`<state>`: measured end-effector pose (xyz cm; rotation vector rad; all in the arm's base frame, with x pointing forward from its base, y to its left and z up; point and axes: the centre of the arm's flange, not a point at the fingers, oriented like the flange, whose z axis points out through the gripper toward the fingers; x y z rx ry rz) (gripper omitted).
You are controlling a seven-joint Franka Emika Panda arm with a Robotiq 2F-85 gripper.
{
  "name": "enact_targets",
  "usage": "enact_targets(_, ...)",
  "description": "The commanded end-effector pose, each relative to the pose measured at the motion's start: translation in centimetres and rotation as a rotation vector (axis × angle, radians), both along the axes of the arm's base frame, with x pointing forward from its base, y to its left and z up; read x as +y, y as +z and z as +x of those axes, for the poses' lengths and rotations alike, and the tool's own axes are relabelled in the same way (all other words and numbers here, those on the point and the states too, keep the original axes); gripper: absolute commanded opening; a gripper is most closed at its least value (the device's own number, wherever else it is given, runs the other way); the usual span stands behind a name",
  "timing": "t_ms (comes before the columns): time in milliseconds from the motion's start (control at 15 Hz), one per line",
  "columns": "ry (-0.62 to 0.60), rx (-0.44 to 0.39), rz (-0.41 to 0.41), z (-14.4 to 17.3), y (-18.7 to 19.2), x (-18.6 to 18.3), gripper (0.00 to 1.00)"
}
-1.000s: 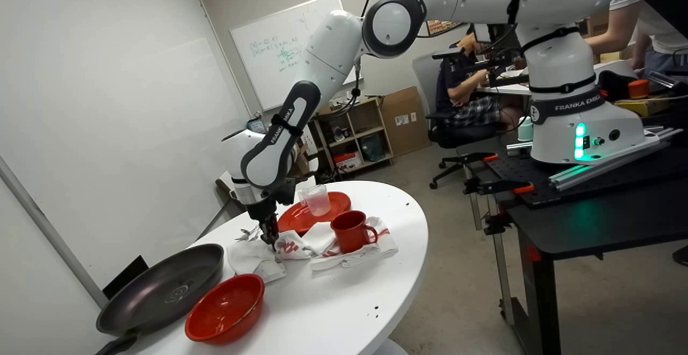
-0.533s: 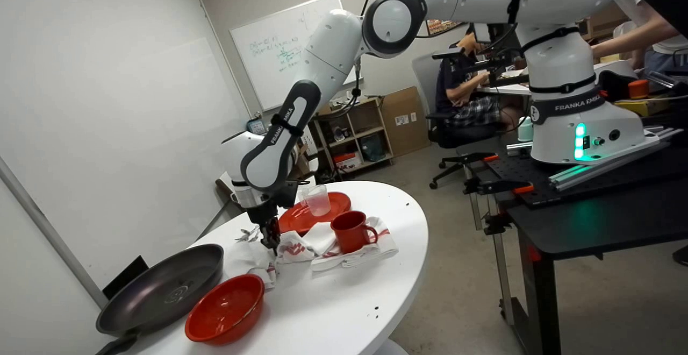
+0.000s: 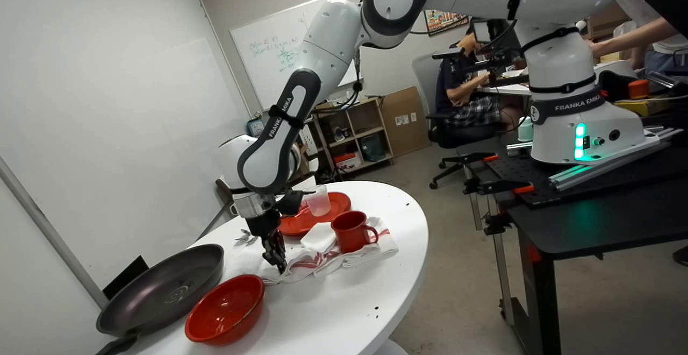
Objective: Use the tea towel to wipe the table
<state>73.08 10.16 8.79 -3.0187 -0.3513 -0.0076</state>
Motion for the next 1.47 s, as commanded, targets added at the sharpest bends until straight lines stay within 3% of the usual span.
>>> enact_targets(0, 0.018, 0.069, 0.040, -3.8, -2.2, 2.1, 0.01)
enact_targets(600, 0.057, 0.097, 0.069, -5.3, -2.3, 4.2, 0.01)
enact_targets(1400, 0.067, 0.048, 0.029, -3.2, -1.9, 2.5, 0.01)
